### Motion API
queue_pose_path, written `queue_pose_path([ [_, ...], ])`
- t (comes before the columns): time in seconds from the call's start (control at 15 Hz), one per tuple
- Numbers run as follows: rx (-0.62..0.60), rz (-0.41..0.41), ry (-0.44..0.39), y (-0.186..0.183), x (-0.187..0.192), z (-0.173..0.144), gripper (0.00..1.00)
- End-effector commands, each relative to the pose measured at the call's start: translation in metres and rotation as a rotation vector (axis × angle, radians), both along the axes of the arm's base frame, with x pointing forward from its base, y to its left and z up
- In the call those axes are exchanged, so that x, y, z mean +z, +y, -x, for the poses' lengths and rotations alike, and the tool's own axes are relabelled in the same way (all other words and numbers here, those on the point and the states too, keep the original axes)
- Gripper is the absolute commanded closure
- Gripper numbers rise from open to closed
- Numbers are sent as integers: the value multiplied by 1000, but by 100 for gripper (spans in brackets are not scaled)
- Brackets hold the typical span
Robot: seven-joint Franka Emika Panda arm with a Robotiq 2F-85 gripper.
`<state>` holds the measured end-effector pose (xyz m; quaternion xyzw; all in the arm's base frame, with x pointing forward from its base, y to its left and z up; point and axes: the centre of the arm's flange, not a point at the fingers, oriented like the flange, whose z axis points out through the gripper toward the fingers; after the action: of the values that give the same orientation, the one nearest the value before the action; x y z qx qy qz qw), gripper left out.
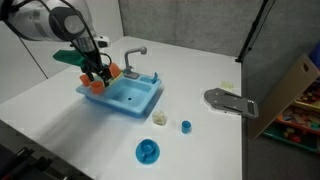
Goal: Put the orange mug in the blue mug
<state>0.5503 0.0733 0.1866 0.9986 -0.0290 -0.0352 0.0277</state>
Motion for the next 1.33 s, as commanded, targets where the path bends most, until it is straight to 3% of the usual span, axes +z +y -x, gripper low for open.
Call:
queue_pose_path([
  [0.0,8,9,-31,1,-6,-9,0],
  [1.27,8,20,-20,7,-37,-22,0],
])
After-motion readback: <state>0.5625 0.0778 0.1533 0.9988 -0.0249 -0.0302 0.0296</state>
